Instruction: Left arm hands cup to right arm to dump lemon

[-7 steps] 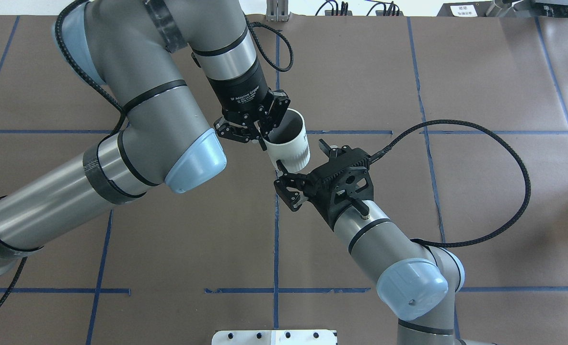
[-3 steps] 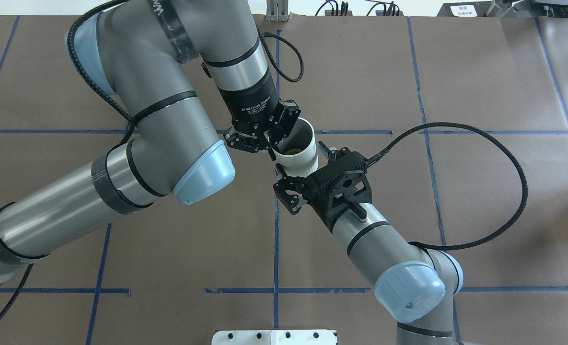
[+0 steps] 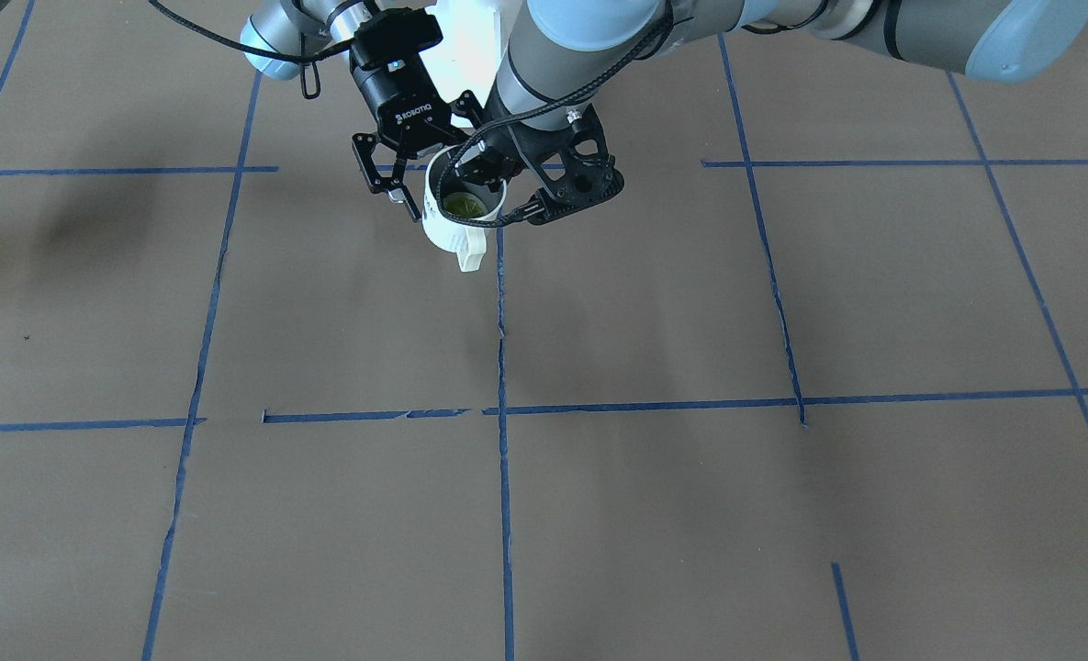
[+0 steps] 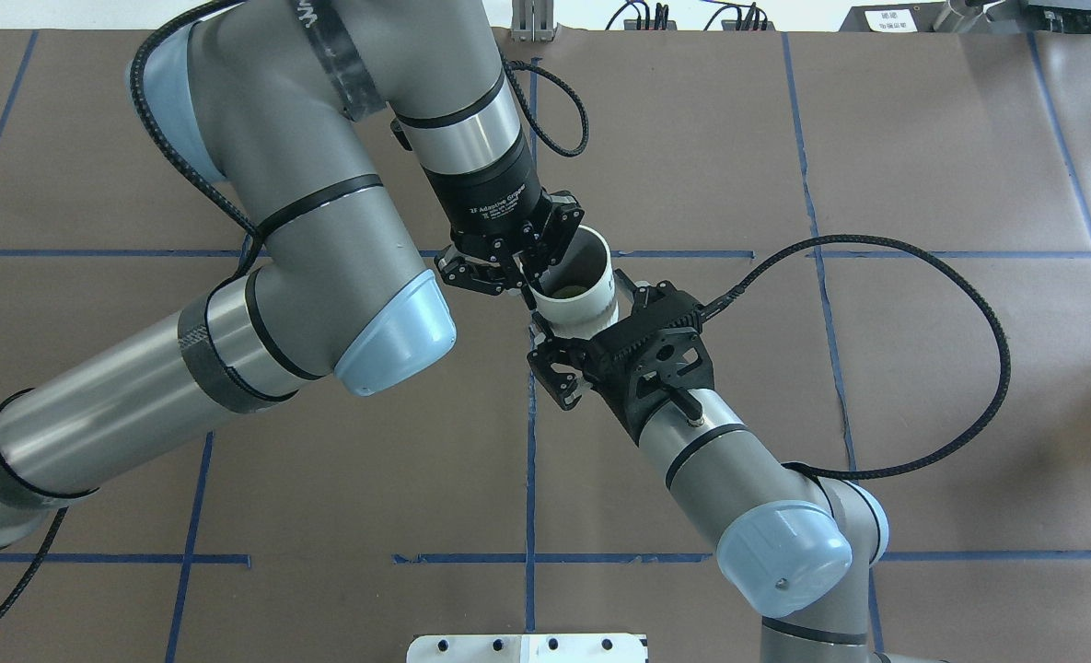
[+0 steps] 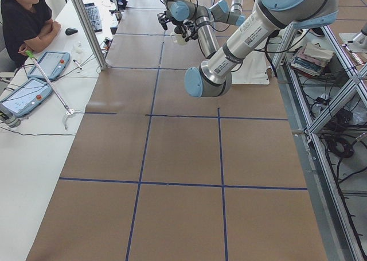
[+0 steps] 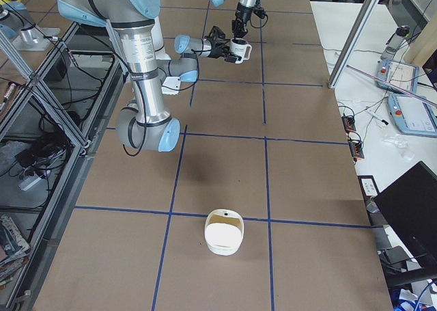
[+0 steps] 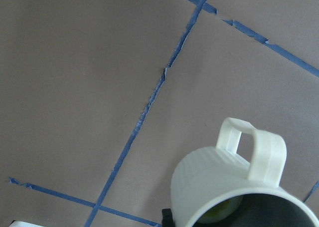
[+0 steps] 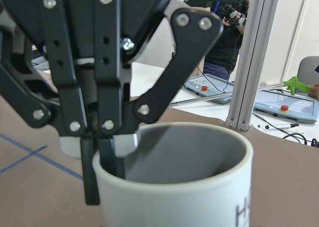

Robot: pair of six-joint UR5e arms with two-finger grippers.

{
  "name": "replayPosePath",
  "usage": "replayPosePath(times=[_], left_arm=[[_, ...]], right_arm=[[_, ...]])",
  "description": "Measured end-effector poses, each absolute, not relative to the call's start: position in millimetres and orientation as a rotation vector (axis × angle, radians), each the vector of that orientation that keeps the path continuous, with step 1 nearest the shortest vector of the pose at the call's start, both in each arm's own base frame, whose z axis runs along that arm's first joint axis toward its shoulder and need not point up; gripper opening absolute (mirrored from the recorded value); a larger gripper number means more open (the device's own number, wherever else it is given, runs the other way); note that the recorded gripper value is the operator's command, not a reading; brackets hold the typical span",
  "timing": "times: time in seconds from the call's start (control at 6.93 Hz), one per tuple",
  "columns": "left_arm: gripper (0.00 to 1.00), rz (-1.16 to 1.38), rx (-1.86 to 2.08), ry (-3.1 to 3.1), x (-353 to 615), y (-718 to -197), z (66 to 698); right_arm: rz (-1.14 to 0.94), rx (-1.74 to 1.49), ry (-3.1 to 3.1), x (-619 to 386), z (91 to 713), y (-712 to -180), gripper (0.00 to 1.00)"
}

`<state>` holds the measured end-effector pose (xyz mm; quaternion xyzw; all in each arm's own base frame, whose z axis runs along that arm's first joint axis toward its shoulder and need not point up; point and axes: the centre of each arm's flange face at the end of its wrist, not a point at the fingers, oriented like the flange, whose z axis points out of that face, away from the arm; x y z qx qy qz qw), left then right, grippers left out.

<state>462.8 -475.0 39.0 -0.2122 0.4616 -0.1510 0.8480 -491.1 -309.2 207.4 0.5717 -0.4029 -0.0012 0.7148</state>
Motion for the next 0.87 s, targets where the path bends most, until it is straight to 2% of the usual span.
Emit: replayPosePath(times=[0.29,0.43,0.58,0.72,0.87], left_arm=[[0.08,-0.312,-0.452,0.973,466.3,-469.7,37.3],[0.08,-0.308,-0.454,0.973,468.2,-467.1,36.9],[0.16,-0.304,-0.456,0.972,470.0,-464.8,36.6],[0.59,-0.302,-0.457,0.972,471.0,-463.7,36.6],[1.0,-0.3,-0.457,0.972,471.4,-463.3,36.9]], right_arm=[[-0.007,1.268,-0.887,-491.6,208.2,-309.6,0.94],[-0.008,1.269,-0.888,-491.7,208.1,-309.3,0.91],[-0.01,1.269,-0.888,-492.0,208.0,-308.8,0.71],[-0.022,1.274,-0.881,-492.7,208.0,-307.8,0.59],[-0.044,1.287,-0.86,-492.6,208.3,-308.4,0.54]])
